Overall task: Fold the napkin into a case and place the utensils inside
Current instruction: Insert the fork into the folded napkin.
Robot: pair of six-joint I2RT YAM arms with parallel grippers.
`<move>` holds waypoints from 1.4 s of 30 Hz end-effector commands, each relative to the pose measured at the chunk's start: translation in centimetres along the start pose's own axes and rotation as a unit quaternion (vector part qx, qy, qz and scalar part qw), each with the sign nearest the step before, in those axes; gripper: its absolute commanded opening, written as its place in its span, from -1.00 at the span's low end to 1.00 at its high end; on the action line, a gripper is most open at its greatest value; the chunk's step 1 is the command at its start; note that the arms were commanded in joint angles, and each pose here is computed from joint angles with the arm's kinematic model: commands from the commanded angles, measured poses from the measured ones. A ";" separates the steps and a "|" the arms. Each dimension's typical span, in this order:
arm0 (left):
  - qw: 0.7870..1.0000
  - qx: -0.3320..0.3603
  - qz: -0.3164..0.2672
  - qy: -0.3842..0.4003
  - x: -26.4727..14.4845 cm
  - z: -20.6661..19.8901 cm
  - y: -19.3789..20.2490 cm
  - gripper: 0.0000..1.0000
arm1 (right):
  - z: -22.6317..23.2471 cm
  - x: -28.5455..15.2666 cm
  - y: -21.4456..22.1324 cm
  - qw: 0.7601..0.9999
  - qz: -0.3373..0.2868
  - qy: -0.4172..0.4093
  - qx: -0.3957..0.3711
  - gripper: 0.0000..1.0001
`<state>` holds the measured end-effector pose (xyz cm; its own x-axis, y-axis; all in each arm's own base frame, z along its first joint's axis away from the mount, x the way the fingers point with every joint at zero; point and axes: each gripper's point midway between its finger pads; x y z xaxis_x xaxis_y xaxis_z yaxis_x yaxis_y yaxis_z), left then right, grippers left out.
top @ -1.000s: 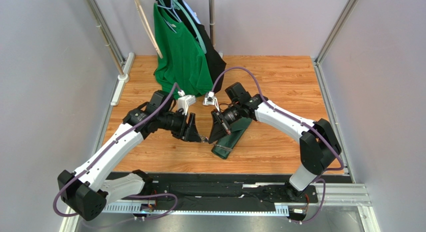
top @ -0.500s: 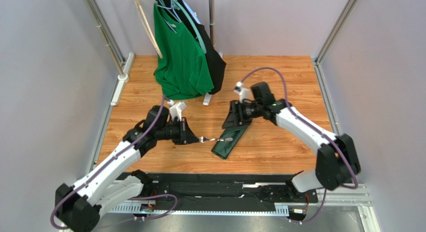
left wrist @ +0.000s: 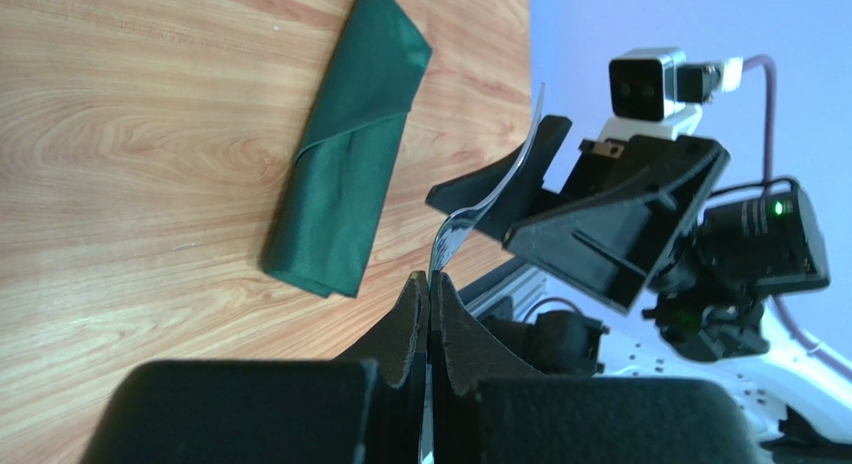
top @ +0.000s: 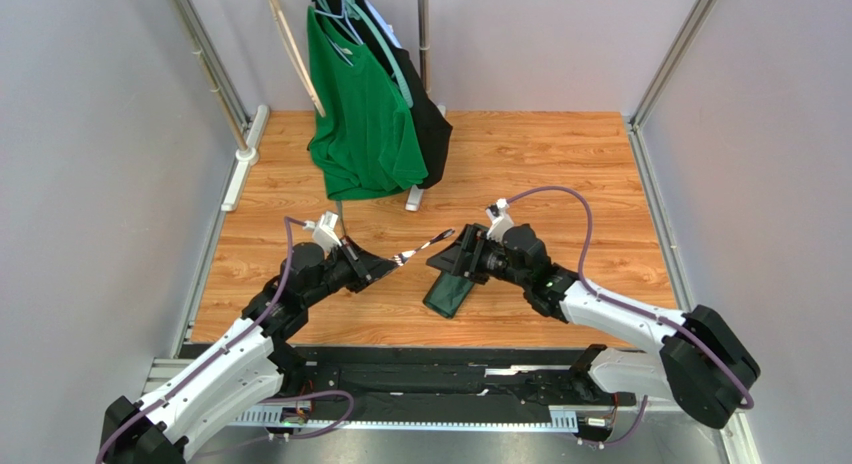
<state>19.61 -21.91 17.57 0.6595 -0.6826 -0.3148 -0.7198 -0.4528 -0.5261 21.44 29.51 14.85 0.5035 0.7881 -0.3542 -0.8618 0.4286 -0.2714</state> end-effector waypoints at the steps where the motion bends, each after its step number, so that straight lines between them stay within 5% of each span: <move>1: 0.998 -0.036 -0.038 0.031 0.0 -1.7 -1.6 -1.00 | 7.5 1.6 -3.5 0.988 -0.093 -0.125 0.009 0.63; 10: 0.997 -0.059 -0.038 0.033 -0.4 -1.5 -1.2 -1.00 | 8.8 4.7 -3.3 0.987 -0.076 -0.141 0.015 0.41; 13: 0.997 -0.059 -0.029 0.034 -0.4 -1.4 -0.8 -1.00 | 9.7 5.6 -2.9 0.986 -0.055 -0.158 0.010 -0.25; 14: 0.997 -0.059 -0.029 0.030 -0.4 -1.1 -0.7 -1.00 | 10.0 5.5 -2.8 0.985 -0.051 -0.165 0.008 -0.77; 15: 0.998 -0.051 -0.023 0.034 -0.5 -1.2 -0.5 -1.00 | 9.9 5.5 -2.5 0.985 -0.038 -0.166 0.006 -1.00; 17: 0.999 -0.012 0.026 0.046 -0.9 -1.2 0.5 -0.72 | 9.4 5.4 -2.4 0.987 -0.023 -0.157 0.000 -1.00; 18: 0.998 0.002 0.045 0.043 -1.0 -1.1 0.8 -0.25 | 8.4 5.1 -2.2 0.989 -0.003 -0.148 -0.023 -1.00; 22: 0.990 0.045 0.113 0.076 -1.1 -1.6 2.0 0.18 | 6.7 4.2 -1.3 0.985 0.059 -0.151 -0.054 -1.00; 28: 0.971 0.045 0.181 0.149 0.4 -2.8 3.7 0.08 | 7.4 2.9 -1.1 0.978 0.075 -0.181 -0.074 -1.00; 34: 0.965 0.040 0.185 0.182 1.3 -3.4 3.6 -0.04 | 7.4 3.1 -0.9 0.976 0.087 -0.188 -0.069 -1.00; 40: 0.966 0.032 0.192 0.172 1.8 -2.6 4.1 -0.44 | 7.6 2.9 -0.5 0.974 0.094 -0.199 -0.063 -1.00; 42: 0.966 0.031 0.195 0.168 1.9 -2.5 4.1 -0.74 | 7.4 2.8 -0.5 0.974 0.093 -0.197 -0.060 -1.00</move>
<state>17.10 -26.06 15.24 0.2359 -0.9272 -0.2910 -0.9062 -0.1018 -0.4103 23.17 34.62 19.90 0.2738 0.9577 -0.0890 -0.9202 0.2339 -0.3140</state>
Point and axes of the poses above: each gripper's point midway between its finger pads, its own x axis out along the fingers, its own z axis along the line the jaws close on, y = z × x, and after that the axes turned 10 degrees about x, right-handed
